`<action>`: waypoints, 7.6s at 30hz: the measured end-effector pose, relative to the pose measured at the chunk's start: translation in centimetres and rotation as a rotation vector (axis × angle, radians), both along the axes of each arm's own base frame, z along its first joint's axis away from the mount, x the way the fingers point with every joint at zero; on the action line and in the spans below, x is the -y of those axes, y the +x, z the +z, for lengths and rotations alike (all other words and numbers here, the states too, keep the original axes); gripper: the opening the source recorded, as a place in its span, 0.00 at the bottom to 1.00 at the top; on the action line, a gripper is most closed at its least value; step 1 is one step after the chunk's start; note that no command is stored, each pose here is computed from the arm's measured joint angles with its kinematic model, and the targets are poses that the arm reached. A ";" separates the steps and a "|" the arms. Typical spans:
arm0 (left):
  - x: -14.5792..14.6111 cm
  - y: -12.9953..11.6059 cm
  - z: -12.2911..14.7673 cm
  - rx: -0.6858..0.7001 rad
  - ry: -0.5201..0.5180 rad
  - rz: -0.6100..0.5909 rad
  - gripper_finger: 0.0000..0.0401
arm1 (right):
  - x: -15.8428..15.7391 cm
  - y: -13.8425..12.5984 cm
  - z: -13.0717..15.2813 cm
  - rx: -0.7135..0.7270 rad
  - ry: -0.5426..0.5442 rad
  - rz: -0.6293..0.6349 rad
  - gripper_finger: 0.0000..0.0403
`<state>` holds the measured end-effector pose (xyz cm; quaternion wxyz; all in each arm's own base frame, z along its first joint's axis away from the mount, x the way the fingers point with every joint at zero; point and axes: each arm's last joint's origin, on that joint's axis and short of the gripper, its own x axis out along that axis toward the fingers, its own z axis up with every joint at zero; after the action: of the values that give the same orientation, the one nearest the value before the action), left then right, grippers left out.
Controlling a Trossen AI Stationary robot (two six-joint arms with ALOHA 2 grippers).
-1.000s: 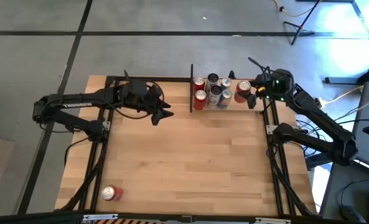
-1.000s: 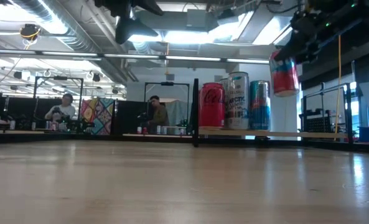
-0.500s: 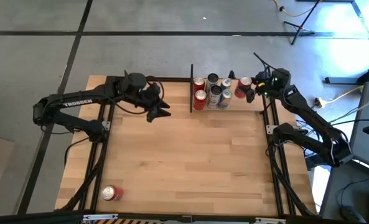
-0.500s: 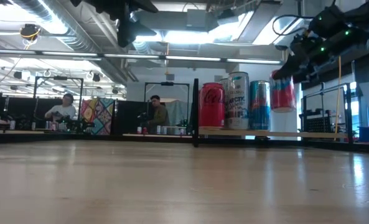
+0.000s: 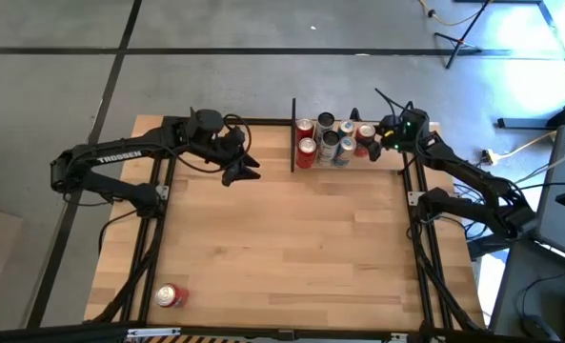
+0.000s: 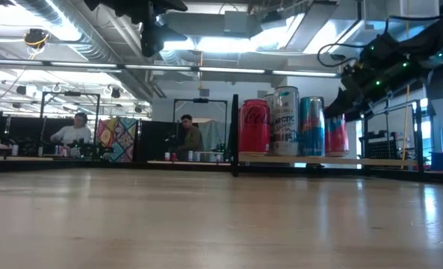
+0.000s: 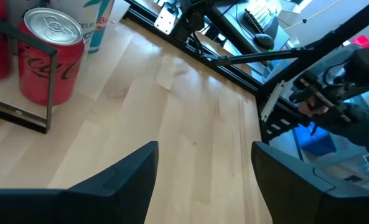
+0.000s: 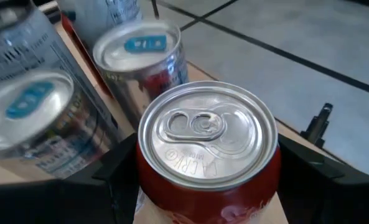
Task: Place canned beverage on shelf
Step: Put the right orange soda can on the shelf, then put the orange soda can on the shelf aligned with other red soda can
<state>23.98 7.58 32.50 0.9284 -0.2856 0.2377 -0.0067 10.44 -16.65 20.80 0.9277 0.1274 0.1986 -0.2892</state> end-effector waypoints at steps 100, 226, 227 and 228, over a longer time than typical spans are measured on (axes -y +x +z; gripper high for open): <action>29.1 -17.5 -4.3 -0.734 -0.244 -0.106 0.97 | -37.7 24.7 13.0 0.083 0.411 0.660 0.86; 25.0 -4.5 -12.8 -0.324 0.121 -0.051 0.97 | -37.3 35.2 -4.1 0.038 0.008 0.650 0.86; 25.0 -4.5 -12.8 -0.324 0.121 -0.051 0.97 | -37.4 35.3 -4.5 0.043 0.009 0.648 0.86; 25.0 -4.5 -12.9 -0.325 0.121 -0.051 0.97 | -37.4 35.5 -4.7 0.054 0.010 0.646 0.86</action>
<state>19.51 -17.37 19.65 0.8929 -0.2203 0.3916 0.0301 45.89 20.78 16.12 0.9759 0.0698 0.2052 0.0246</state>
